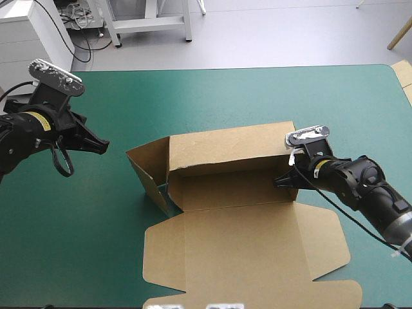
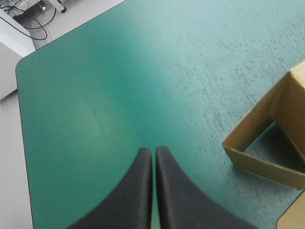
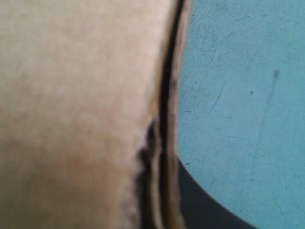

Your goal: Fold the box

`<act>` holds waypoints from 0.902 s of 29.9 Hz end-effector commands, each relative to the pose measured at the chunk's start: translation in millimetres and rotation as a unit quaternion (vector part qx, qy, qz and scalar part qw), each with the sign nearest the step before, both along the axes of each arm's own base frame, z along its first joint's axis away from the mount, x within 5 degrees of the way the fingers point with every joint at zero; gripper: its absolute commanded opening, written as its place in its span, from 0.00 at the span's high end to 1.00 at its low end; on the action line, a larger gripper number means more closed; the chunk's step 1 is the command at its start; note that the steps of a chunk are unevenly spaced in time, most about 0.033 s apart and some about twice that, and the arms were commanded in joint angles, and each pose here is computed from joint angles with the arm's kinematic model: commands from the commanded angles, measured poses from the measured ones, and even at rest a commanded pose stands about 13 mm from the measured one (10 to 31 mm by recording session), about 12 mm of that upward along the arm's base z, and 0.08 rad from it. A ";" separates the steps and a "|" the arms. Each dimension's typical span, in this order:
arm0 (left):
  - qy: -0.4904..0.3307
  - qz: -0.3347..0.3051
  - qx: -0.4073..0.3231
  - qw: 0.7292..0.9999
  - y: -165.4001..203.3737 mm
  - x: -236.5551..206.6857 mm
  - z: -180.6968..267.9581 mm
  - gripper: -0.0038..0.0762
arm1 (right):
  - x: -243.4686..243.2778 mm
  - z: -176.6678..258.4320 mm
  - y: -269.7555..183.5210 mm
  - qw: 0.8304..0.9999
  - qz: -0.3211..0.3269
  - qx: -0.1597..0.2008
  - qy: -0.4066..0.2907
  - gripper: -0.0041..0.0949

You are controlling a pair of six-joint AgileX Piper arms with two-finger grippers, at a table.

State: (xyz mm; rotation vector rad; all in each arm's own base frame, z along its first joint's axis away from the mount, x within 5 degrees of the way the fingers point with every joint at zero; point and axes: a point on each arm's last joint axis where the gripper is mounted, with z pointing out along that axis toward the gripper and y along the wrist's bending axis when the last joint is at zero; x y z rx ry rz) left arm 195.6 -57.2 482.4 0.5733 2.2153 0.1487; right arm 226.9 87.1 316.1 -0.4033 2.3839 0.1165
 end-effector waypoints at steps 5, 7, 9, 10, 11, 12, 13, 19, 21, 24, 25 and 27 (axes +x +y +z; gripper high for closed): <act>-0.049 -0.001 -0.012 0.999 3.4 -6.2 15.9 0.95 | -16.3 43.2 -8.3 1.000 0.004 -0.016 0.018 0.98; -0.051 -0.002 -0.012 0.999 3.2 -6.0 16.2 0.95 | -17.9 45.0 -9.2 0.999 0.005 -0.022 0.031 0.98; -0.058 -0.002 -0.015 0.998 2.9 -5.3 17.3 0.95 | -16.5 42.5 -8.7 0.999 0.005 -0.026 0.040 0.98; -0.060 -0.002 -0.016 0.998 2.8 -5.1 17.6 0.95 | -14.5 40.1 -7.9 0.999 0.005 -0.028 0.046 0.98; -0.061 -0.002 -0.017 0.998 2.7 -5.0 17.7 0.95 | -11.8 37.3 -6.8 0.998 0.005 -0.031 0.052 0.98; -0.061 -0.002 -0.017 0.998 2.7 -5.0 17.7 0.95 | -8.1 33.5 -5.3 0.998 0.003 -0.032 0.059 0.98; -0.061 -0.002 -0.017 0.998 2.7 -5.0 17.7 0.95 | -5.0 30.5 -4.0 0.997 0.003 -0.033 0.063 0.98; -0.061 -0.002 -0.017 0.998 2.7 -5.0 17.7 0.95 | 21.6 5.4 7.4 0.996 0.004 -0.039 0.085 0.98; -0.061 -0.002 -0.016 0.998 2.9 -5.0 17.7 0.95 | 31.3 -4.0 11.5 0.995 0.006 -0.040 0.088 0.98; -0.060 0.002 -0.021 0.998 2.9 -5.0 17.7 0.95 | 46.5 -15.4 17.0 0.996 0.010 -0.042 0.073 0.98; -0.061 0.003 -0.020 0.998 3.1 -5.0 17.8 0.95 | 50.9 -18.4 18.3 0.997 0.010 -0.043 0.067 0.98; -0.061 0.003 -0.020 0.998 3.1 -5.0 17.8 0.95 | 61.3 -24.7 21.2 0.998 0.010 -0.044 0.047 0.98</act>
